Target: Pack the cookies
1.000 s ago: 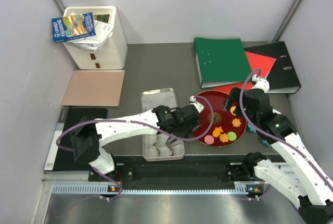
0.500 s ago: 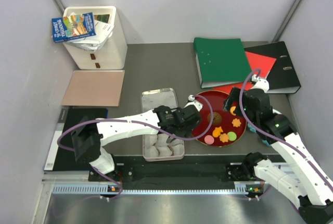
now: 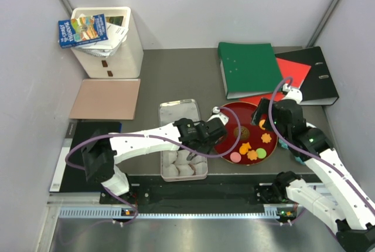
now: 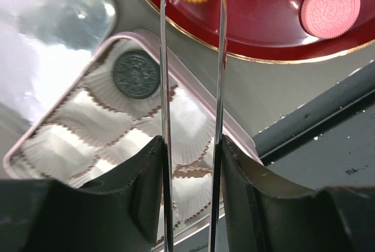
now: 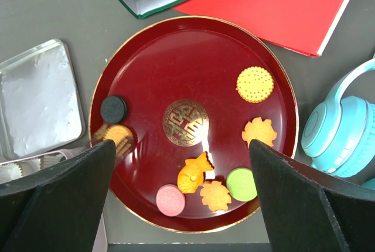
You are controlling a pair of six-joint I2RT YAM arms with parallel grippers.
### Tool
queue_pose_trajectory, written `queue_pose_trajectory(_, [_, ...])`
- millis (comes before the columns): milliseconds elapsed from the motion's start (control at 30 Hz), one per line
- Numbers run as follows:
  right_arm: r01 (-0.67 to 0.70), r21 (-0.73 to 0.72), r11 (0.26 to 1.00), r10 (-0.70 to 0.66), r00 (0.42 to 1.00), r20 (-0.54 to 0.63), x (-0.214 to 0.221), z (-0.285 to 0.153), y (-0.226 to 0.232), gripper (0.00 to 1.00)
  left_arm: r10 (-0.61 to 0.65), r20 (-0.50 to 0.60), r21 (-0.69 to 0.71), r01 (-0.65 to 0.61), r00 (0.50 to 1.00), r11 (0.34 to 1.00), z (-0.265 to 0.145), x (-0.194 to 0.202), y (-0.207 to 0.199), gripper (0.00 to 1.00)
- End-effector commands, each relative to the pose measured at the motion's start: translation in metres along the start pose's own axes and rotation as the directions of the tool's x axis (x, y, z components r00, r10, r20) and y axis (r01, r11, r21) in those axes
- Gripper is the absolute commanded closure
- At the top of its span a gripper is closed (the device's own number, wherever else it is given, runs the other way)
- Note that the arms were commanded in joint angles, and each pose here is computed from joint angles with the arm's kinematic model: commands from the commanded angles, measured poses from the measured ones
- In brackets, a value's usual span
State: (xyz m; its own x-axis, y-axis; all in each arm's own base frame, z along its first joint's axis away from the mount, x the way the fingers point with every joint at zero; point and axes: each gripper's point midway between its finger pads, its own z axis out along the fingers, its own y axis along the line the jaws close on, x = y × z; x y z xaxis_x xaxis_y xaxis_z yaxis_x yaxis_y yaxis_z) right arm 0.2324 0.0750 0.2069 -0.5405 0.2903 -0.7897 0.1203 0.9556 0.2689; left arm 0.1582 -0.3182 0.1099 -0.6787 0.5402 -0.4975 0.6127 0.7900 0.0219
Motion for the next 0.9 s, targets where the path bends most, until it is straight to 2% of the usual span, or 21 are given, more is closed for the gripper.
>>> queue_pose_trajectory(0, [-0.004,-0.003,1.0,0.004,0.999,0.033,-0.012,0.002,0.004,0.05,-0.015,0.192,-0.065,0.028,0.981,0.998,-0.056,-0.051,0.021,0.66])
queue_pose_trajectory(100, [0.002,-0.006,1.0,-0.002,0.999,0.032,-0.014,0.004,0.006,0.05,-0.038,0.258,-0.117,0.07,0.965,0.991,-0.089,-0.06,0.042,0.67])
queue_pose_trajectory(200, [0.006,-0.012,1.0,-0.006,0.999,0.031,-0.015,0.006,0.008,0.05,-0.093,0.328,-0.1,0.133,0.94,0.986,-0.115,-0.06,0.055,0.68])
queue_pose_trajectory(300, [0.007,-0.017,1.0,-0.007,1.0,0.02,-0.013,0.009,0.01,0.05,-0.133,0.351,-0.094,0.176,0.927,0.98,-0.132,-0.049,0.068,0.69])
queue_pose_trajectory(400, [0.007,-0.024,1.0,-0.006,1.0,0.012,-0.012,0.011,0.013,0.04,-0.169,0.334,-0.1,0.213,0.927,0.972,-0.143,-0.033,0.079,0.71])
queue_pose_trajectory(433, [0.008,-0.023,1.0,-0.007,1.0,0.01,-0.012,0.013,0.014,0.05,-0.163,0.296,-0.126,0.208,0.941,0.97,-0.143,-0.018,0.085,0.71])
queue_pose_trajectory(600, [0.011,-0.028,1.0,-0.011,1.0,0.0,-0.012,0.017,0.017,0.04,-0.239,0.239,-0.095,0.267,0.941,0.959,-0.155,0.018,0.094,0.71])
queue_pose_trajectory(867, [0.003,-0.028,1.0,-0.003,1.0,-0.015,-0.01,0.023,0.02,0.05,-0.259,0.159,-0.057,0.271,0.953,0.961,-0.155,0.045,0.091,0.71])
